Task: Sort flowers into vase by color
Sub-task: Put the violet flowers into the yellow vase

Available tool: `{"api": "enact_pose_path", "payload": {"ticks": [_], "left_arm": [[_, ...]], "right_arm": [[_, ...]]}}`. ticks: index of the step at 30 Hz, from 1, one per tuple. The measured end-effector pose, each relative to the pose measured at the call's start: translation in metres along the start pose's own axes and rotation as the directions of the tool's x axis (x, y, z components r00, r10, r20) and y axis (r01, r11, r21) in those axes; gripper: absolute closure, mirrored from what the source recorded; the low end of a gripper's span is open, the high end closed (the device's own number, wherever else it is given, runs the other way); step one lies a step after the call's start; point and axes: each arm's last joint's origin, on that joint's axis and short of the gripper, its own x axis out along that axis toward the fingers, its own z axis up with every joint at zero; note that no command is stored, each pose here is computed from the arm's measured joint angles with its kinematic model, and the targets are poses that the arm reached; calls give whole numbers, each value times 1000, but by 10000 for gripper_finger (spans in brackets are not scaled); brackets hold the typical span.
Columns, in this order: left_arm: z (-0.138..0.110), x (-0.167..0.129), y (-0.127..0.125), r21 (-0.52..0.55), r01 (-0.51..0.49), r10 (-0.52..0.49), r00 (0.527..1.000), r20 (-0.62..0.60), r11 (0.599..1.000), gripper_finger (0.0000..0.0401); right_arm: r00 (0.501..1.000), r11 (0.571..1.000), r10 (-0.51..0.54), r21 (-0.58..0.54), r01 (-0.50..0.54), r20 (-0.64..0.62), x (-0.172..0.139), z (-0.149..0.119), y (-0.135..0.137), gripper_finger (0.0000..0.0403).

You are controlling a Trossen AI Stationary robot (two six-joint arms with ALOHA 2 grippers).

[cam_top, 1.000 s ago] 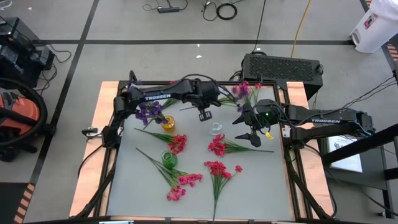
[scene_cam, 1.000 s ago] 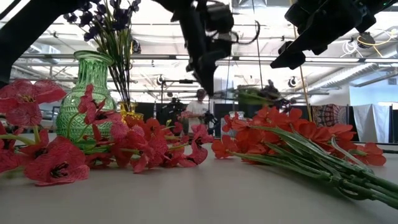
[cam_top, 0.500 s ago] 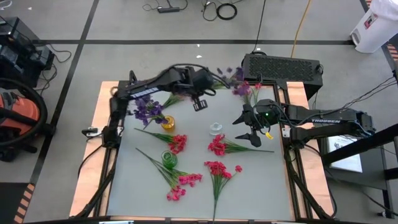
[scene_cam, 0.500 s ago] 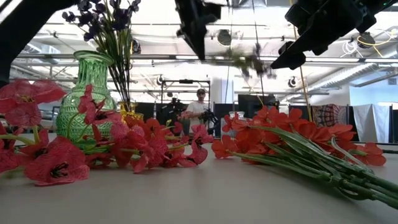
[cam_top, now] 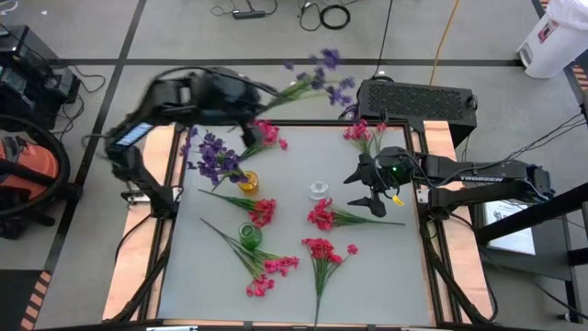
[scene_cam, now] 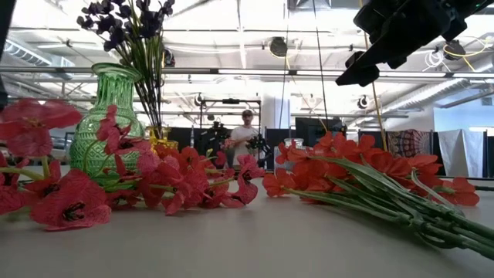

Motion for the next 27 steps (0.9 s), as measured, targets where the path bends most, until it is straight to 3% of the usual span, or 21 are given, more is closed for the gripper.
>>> {"api": "enact_pose_path", "payload": {"ticks": [8,17,21,27], "left_arm": [[-18,-75,21,-4,35,-34,990,138,999,400],[-55,-143,40,-33,35,-27,975,220,999,400],[-80,-164,46,-58,33,-18,969,248,998,400],[-115,-163,45,-68,29,-5,944,329,997,400]], "right_arm": [[1000,1000,-1,1,1,6,0,1,0,80],[1000,1000,-2,2,2,15,0,2,0,80],[1000,1000,-2,0,3,23,0,2,0,80],[1000,1000,-3,-1,3,26,0,3,0,80]]}}
